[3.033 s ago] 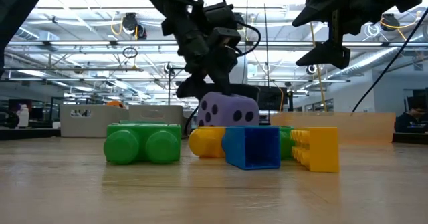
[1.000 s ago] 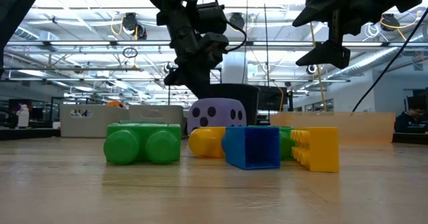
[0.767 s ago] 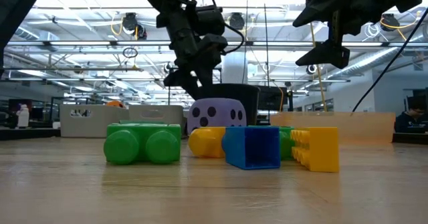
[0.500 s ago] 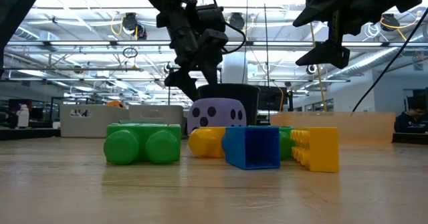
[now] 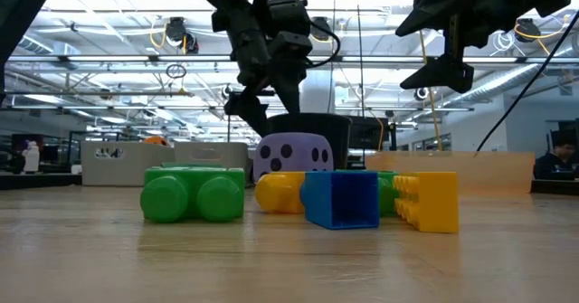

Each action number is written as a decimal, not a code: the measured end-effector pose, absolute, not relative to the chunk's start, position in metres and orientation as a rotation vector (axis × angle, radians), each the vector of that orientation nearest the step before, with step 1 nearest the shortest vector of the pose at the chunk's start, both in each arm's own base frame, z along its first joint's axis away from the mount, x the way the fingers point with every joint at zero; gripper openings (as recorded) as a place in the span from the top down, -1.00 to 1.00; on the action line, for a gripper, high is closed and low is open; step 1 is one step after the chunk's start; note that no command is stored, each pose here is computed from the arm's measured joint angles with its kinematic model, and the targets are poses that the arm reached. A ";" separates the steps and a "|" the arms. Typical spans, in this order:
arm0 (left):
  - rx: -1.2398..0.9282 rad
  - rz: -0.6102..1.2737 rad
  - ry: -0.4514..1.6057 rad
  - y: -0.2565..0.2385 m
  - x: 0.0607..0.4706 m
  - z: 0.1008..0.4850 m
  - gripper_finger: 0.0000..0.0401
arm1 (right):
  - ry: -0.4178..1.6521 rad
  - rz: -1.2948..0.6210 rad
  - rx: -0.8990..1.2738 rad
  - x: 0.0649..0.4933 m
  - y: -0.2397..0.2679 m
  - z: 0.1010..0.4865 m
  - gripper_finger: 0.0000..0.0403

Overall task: Pick & Place Toys
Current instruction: Put the purple die into the left gray bin

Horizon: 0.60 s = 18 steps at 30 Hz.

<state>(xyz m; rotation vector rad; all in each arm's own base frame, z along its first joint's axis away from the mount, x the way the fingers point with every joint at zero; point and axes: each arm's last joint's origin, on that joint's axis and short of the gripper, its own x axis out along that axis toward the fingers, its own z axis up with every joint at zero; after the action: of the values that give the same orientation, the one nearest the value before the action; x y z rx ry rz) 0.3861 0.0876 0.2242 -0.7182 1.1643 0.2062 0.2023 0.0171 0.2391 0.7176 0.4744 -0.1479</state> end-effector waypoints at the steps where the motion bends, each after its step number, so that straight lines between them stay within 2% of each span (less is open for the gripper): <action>1: -0.719 0.209 1.162 0.089 0.386 0.224 -0.75 | 0.474 -0.149 0.721 0.202 0.017 0.239 -0.86; 6: -0.754 0.223 1.166 0.092 0.383 0.217 -0.75 | 0.473 -0.154 0.740 0.202 0.017 0.239 -0.86; 11: -0.841 0.195 1.186 0.089 0.377 0.194 -0.75 | 0.473 -0.156 0.750 0.202 0.017 0.239 -0.86; 18: -0.947 0.113 1.087 0.090 0.378 0.177 -0.75 | 0.471 -0.163 0.774 0.202 0.017 0.239 -0.86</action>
<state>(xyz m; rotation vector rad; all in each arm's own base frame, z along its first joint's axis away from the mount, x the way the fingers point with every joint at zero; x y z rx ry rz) 0.3778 0.0897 0.1771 -0.9467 1.0867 0.1130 0.2024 0.0170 0.2391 0.7744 0.4710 -0.1628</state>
